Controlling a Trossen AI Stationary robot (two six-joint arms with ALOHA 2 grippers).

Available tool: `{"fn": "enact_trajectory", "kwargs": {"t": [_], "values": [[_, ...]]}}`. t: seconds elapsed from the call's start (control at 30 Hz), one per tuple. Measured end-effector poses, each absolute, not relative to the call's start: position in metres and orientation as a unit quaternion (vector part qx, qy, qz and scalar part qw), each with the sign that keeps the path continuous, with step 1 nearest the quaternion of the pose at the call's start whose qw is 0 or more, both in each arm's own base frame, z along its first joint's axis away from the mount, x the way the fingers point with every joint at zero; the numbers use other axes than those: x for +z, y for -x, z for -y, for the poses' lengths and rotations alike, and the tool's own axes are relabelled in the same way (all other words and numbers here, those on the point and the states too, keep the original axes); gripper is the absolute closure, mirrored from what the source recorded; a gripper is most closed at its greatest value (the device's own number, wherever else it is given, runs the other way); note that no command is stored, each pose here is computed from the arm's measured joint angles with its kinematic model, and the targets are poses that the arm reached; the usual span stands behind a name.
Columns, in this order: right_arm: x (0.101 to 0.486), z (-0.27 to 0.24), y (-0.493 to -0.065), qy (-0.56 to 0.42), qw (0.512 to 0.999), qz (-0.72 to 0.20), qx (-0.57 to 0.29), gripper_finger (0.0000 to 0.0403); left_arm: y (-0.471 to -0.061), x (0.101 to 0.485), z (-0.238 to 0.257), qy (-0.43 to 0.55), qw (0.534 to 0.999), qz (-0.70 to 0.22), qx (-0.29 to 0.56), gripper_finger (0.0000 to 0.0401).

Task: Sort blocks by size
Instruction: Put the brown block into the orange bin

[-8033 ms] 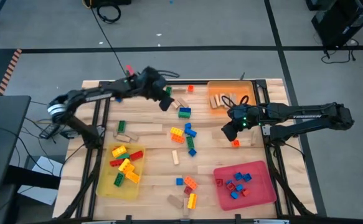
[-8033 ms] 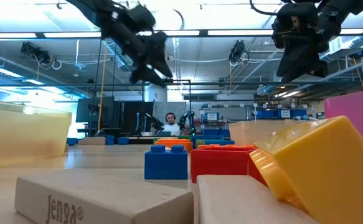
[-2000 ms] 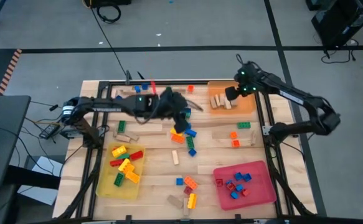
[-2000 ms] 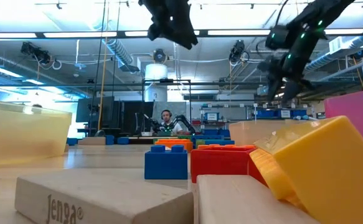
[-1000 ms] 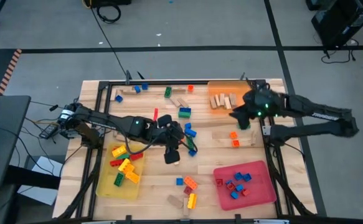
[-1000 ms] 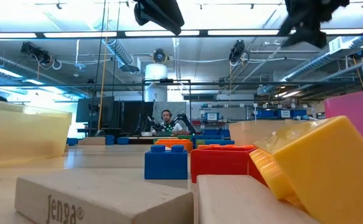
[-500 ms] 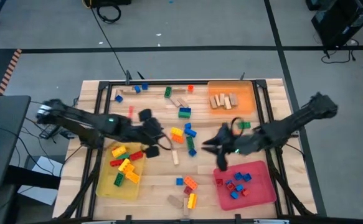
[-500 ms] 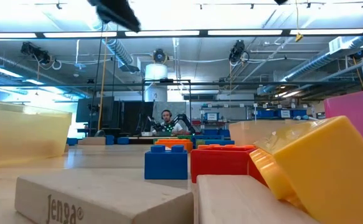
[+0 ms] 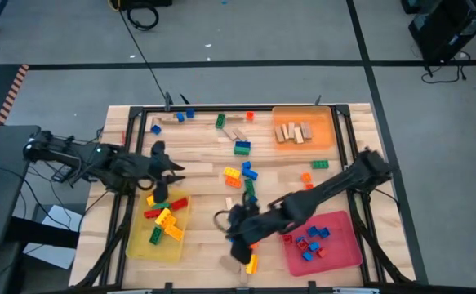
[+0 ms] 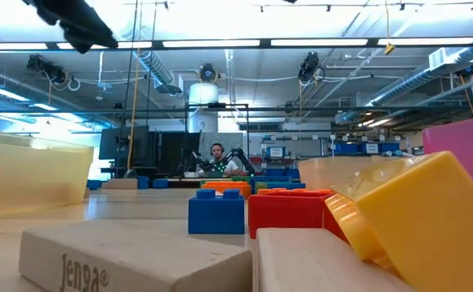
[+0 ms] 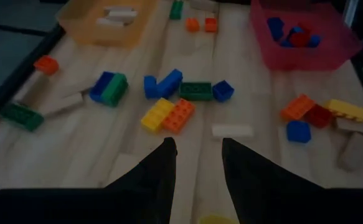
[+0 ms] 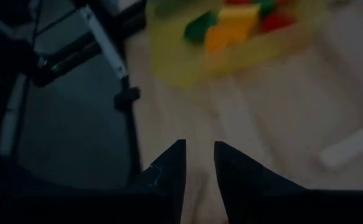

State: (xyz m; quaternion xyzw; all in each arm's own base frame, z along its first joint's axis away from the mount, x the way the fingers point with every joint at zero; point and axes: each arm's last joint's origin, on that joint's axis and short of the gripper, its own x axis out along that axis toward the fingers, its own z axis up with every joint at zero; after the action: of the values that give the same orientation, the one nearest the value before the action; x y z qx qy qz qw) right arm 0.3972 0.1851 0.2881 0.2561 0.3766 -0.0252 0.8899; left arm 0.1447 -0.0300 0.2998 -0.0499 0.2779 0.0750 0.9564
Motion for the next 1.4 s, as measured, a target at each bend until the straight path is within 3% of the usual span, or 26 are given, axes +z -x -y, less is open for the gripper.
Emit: {"fn": "enact_trajectory", "kwargs": {"t": [0.33,0.63,0.87,1.17,1.4], "values": [[0.245,-0.204,-0.427,-0.264,0.813,-0.51,-0.101,0.031,-0.139,0.287,0.034,0.088,0.949,-0.304,-0.005,0.0265],[0.21,-0.213,-0.441,-0.255,0.794,-0.537,-0.126,0.0305,-0.14,0.27,0.034,0.107,0.939,-0.326,0.004,0.0265],[0.187,-0.221,-0.443,-0.247,0.781,-0.56,-0.12,0.0279,-0.14,0.268,0.034,0.107,0.938,-0.329,0.005,0.0265],[0.189,-0.248,-0.435,-0.169,0.822,-0.541,-0.045,0.0221,-0.14,0.268,0.034,0.107,0.939,-0.328,0.005,0.0265],[0.188,-0.266,-0.427,-0.054,0.854,-0.518,0.001,0.0169,-0.141,0.27,0.035,0.11,0.942,-0.318,0.003,0.0265]]}}
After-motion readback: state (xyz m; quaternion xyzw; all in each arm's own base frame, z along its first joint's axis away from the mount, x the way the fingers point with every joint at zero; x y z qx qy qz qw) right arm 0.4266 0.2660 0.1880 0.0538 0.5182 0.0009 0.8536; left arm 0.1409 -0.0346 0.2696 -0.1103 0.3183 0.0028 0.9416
